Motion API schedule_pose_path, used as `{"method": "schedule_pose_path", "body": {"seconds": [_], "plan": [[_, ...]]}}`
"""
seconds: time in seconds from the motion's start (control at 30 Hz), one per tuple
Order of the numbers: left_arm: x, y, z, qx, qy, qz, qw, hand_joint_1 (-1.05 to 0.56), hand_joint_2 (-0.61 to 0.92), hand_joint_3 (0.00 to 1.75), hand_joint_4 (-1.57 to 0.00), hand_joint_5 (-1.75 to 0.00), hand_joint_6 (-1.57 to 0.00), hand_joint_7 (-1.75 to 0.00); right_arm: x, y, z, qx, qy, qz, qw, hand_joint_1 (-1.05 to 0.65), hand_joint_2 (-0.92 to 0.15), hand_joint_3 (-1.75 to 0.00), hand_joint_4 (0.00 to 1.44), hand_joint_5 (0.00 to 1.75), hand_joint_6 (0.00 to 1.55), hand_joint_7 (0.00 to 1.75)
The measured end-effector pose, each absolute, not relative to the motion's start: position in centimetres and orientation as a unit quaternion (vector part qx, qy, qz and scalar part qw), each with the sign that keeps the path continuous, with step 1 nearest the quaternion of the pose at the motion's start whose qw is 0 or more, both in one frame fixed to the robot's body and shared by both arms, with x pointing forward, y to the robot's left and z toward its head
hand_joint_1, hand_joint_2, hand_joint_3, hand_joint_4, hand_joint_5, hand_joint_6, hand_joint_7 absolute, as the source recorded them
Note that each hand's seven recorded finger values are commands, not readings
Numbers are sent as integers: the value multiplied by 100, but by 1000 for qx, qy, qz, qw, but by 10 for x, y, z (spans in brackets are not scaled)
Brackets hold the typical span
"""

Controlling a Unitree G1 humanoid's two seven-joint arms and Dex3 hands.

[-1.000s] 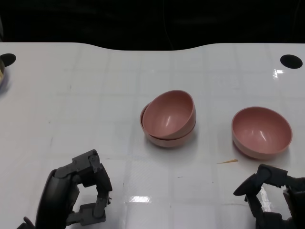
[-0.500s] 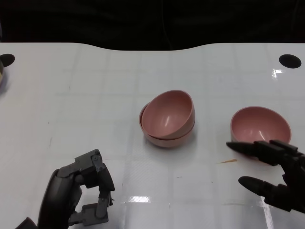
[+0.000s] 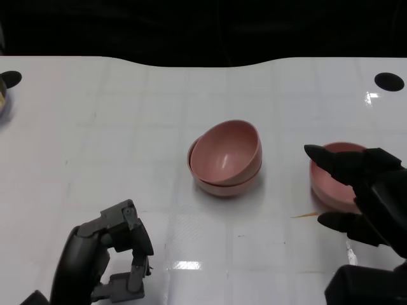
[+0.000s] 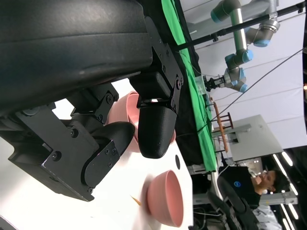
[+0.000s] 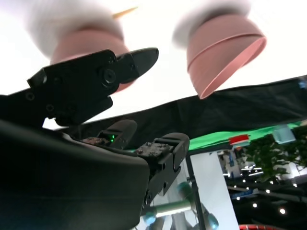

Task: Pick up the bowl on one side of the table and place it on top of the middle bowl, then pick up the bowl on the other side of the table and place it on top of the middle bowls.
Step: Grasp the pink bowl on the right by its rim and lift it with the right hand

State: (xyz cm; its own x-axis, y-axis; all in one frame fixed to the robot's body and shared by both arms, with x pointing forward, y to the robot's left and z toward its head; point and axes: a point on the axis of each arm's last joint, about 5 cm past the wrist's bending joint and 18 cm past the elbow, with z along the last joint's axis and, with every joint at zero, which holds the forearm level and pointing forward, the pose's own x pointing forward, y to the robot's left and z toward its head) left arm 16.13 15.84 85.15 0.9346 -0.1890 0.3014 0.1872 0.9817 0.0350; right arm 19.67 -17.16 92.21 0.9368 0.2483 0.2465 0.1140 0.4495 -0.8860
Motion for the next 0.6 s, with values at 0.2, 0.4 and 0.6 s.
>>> {"method": "schedule_pose_path", "body": {"seconds": [0.2, 0.4, 0.6], "plan": [[160, 158, 852, 3, -154, -92, 984, -5, 42, 141, -92, -175, -73, -174, 210, -172, 909, -575, -138, 40, 805, -48, -79, 0, 27, 45, 39, 2], [158, 159, 851, 4, -152, -91, 984, -3, 43, 142, -92, -175, -73, -174, 219, -172, 897, -607, -94, 31, 789, -51, -81, -1, 26, 46, 39, 2], [156, 159, 851, 2, -153, -89, 984, -1, 43, 141, -91, -175, -73, -171, 224, -167, 891, -628, -59, 26, 775, -50, -84, -1, 32, 46, 44, 4]]}}
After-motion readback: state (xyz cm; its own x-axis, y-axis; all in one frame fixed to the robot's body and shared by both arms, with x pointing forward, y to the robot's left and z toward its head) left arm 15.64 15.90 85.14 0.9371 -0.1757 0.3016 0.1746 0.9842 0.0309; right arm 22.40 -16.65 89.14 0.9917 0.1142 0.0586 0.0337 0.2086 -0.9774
